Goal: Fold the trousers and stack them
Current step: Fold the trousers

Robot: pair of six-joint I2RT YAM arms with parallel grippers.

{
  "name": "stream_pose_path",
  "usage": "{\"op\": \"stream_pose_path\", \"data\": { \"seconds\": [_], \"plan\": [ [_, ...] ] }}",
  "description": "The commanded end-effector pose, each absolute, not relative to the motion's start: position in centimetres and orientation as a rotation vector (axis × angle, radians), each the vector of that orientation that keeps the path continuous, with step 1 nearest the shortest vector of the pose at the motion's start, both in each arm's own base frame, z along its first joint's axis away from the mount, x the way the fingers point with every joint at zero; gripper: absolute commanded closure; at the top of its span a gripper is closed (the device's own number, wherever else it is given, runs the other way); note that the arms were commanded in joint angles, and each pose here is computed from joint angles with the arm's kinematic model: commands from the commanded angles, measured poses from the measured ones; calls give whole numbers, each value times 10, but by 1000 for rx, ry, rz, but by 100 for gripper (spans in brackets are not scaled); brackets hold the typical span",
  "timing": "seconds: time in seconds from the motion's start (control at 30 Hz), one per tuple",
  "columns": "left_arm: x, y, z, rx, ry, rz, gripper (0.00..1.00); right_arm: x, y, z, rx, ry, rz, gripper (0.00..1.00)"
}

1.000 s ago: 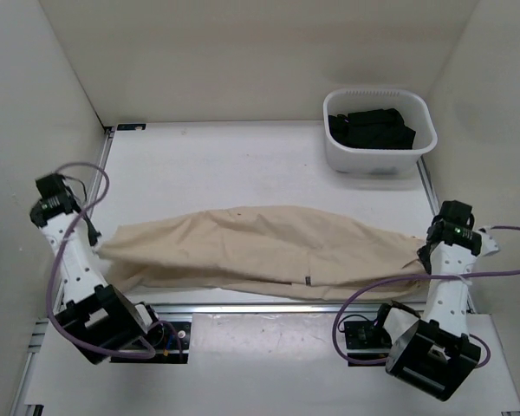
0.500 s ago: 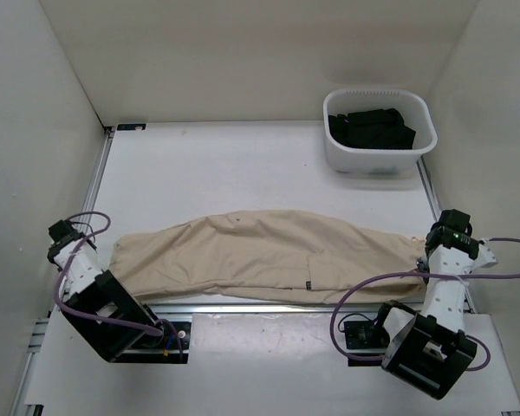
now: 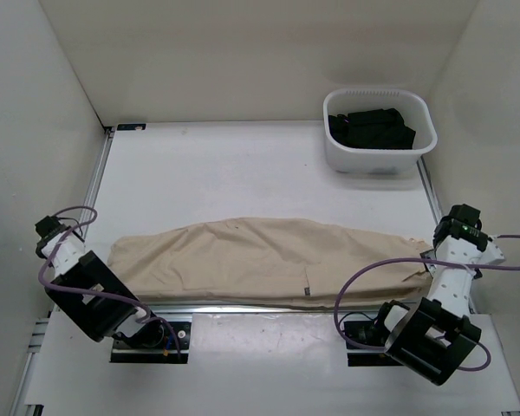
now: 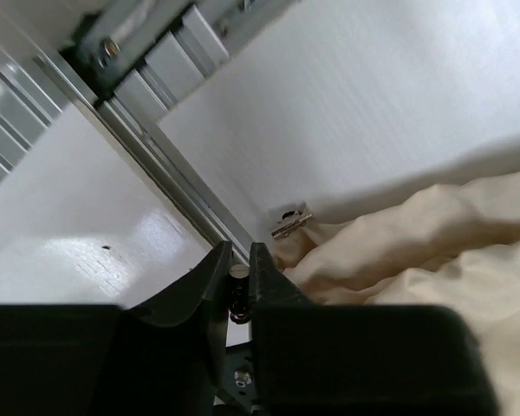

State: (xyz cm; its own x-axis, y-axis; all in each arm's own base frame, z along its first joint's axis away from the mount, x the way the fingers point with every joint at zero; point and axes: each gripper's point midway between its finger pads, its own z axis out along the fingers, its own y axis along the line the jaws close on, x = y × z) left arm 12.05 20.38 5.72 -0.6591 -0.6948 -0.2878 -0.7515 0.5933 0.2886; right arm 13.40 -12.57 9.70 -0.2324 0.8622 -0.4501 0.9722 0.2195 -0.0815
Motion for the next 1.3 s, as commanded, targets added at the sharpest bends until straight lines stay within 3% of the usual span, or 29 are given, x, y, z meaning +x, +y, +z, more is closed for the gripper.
{"op": "stream_pose_path", "data": {
  "seconds": [0.0,0.07,0.13,0.2,0.27,0.3,0.4,0.47,0.53,0.67,0.77,0.87,1.0,1.2,1.27],
  "plan": [
    [107,198,44,-1257,2677,587,66,115,-130,91,1738,2178,-608,33],
    [103,196,41,-1276,2683,584,43,110,-134,95,1754,2154,-664,13],
    [109,206,51,-1281,2642,601,28,116,-141,106,1742,2114,-669,12],
    [121,217,69,-1267,2595,603,23,133,-148,126,1668,2117,-631,10],
    [160,234,119,-1191,2460,510,23,174,-136,137,1537,2163,-404,16],
    [168,224,133,-1160,2475,432,23,198,-123,148,1395,2210,-322,23],
    [217,188,163,-910,2490,284,28,241,-75,157,1092,2317,-244,29],
    [228,151,143,-738,2606,272,29,241,-46,141,1000,2450,-271,33],
    [209,118,99,-610,2801,291,29,224,-26,105,1081,2560,-262,44],
    [167,95,40,-483,2990,379,32,206,11,50,1271,2614,-44,50],
    [164,94,15,-407,3016,457,33,190,16,20,1362,2647,-53,57],
    [186,106,1,-359,2968,582,33,210,8,8,1377,2628,-74,58],
    [234,113,-3,-366,2913,549,36,250,-9,-6,1383,2640,-132,57],
    [296,121,7,-359,2849,530,36,327,-34,19,1323,2606,-154,54],
    [304,123,8,-360,2840,529,36,330,-31,24,1328,2623,-135,46]
  ]
}}
